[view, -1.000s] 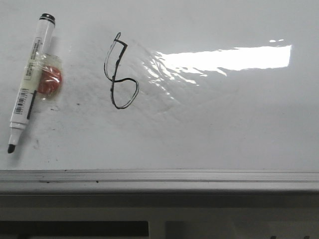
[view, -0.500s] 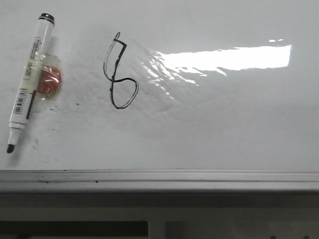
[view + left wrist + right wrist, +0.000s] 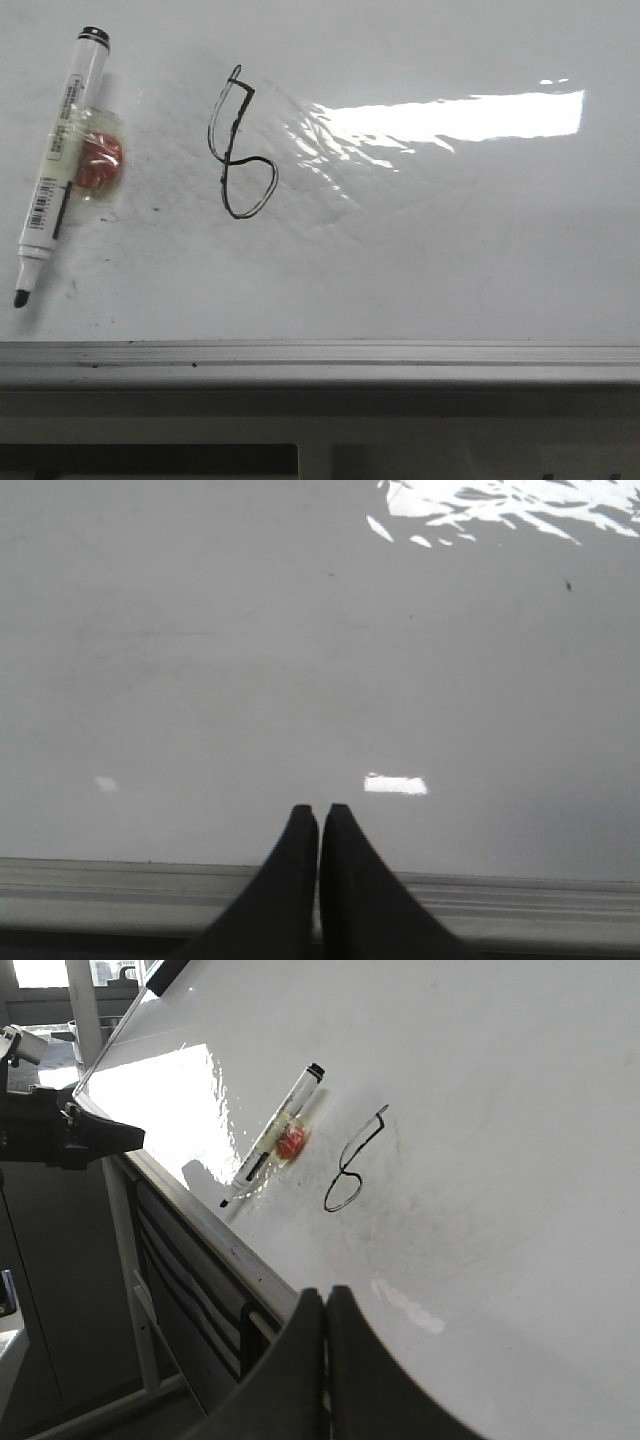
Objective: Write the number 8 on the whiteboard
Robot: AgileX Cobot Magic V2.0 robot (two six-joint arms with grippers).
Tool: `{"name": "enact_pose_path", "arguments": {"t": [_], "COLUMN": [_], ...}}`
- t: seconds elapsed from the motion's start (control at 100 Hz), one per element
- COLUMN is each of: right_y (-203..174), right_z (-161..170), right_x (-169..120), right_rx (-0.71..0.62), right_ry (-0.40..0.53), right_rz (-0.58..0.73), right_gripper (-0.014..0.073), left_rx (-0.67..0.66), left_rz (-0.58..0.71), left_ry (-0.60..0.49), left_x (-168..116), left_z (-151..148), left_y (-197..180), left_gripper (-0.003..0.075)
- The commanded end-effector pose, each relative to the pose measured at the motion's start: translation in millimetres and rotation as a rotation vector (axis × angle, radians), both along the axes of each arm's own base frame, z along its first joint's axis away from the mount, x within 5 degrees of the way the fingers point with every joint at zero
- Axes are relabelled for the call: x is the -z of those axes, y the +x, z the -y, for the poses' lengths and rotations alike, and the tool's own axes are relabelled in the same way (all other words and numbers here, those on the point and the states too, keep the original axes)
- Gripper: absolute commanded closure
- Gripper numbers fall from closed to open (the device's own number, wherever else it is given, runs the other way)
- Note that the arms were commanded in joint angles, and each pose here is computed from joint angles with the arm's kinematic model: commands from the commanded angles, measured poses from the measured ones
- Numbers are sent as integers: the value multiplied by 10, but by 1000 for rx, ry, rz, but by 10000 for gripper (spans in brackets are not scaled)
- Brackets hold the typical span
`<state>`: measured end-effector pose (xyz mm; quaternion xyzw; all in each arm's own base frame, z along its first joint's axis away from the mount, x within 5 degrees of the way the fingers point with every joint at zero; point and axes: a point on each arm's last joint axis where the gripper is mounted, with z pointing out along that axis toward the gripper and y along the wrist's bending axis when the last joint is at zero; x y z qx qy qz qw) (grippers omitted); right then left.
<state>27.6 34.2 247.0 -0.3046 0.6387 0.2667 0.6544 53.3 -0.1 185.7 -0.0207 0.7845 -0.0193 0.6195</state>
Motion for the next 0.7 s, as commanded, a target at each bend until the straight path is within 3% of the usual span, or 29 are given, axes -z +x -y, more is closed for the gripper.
{"name": "enact_pose_path", "arguments": {"t": [0.0, 0.12, 0.24, 0.38, 0.5, 0.69], "right_y": [-3, 6, 54, 100, 166, 244], "right_z": [29, 28, 43, 71, 129, 272], "right_x": [-160, -136, -93, -96, 10, 145], "right_rx": [24, 32, 107, 239, 399, 694], "right_ry": [70, 48, -58, 44, 148, 175], "right_rz": [81, 95, 245, 357, 290, 188], "right_gripper": [658, 658, 658, 658, 658, 658], "left_rx": [-4, -4, -4, -4, -4, -4], "left_rz": [35, 35, 35, 35, 35, 35], "left_ry": [-24, -24, -24, -24, -24, -24], "left_x": [80, 80, 80, 80, 80, 80], "left_z": [2, 2, 2, 2, 2, 2], "left_y": [3, 3, 3, 3, 3, 3], "left_gripper": [741, 741, 741, 741, 741, 741]}}
